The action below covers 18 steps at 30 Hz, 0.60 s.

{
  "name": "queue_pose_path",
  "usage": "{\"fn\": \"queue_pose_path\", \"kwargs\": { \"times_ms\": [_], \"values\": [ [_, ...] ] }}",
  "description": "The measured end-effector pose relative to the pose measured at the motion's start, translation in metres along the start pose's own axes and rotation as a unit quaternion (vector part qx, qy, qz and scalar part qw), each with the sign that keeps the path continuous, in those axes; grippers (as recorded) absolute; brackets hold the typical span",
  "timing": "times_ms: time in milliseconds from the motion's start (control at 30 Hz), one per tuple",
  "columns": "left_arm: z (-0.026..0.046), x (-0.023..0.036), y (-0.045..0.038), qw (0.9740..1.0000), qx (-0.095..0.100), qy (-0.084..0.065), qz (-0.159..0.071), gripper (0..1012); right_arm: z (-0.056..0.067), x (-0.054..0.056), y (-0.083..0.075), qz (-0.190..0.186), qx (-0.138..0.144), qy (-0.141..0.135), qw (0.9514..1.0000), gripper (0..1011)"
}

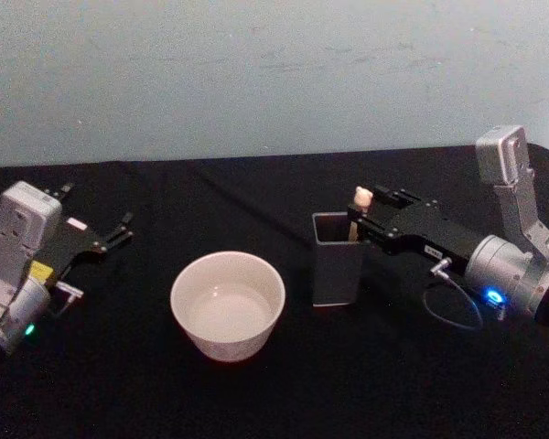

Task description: Pick up the stirring spoon with one hand, stir inside the cup, then place it back in its original position.

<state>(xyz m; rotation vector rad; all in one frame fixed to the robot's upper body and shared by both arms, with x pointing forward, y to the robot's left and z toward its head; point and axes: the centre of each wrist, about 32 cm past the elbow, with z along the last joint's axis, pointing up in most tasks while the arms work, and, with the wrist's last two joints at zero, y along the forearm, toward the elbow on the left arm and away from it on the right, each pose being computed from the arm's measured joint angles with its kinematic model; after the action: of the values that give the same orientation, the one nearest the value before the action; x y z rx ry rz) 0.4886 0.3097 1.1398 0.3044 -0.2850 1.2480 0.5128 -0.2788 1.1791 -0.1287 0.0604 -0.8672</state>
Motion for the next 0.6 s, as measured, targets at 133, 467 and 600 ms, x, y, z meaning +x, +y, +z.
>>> {"fn": "queue_pose_path", "kwargs": {
  "times_ms": [133, 467, 600],
  "values": [
    [0.0000, 0.0000, 0.0000, 1.0000, 0.000, 0.000, 0.000, 1001, 0.0000, 0.0000, 0.0000, 0.000, 0.000, 0.000, 1.0000, 503],
    [0.0000, 0.0000, 0.0000, 1.0000, 0.000, 0.000, 0.000, 1002, 0.0000, 0.0000, 0.0000, 0.000, 0.000, 0.000, 1.0000, 207],
    [0.0000, 0.0000, 0.0000, 1.0000, 0.000, 0.000, 0.000, 1001, 0.0000, 0.0000, 0.0000, 0.000, 0.000, 0.000, 1.0000, 204]
  ]
}}
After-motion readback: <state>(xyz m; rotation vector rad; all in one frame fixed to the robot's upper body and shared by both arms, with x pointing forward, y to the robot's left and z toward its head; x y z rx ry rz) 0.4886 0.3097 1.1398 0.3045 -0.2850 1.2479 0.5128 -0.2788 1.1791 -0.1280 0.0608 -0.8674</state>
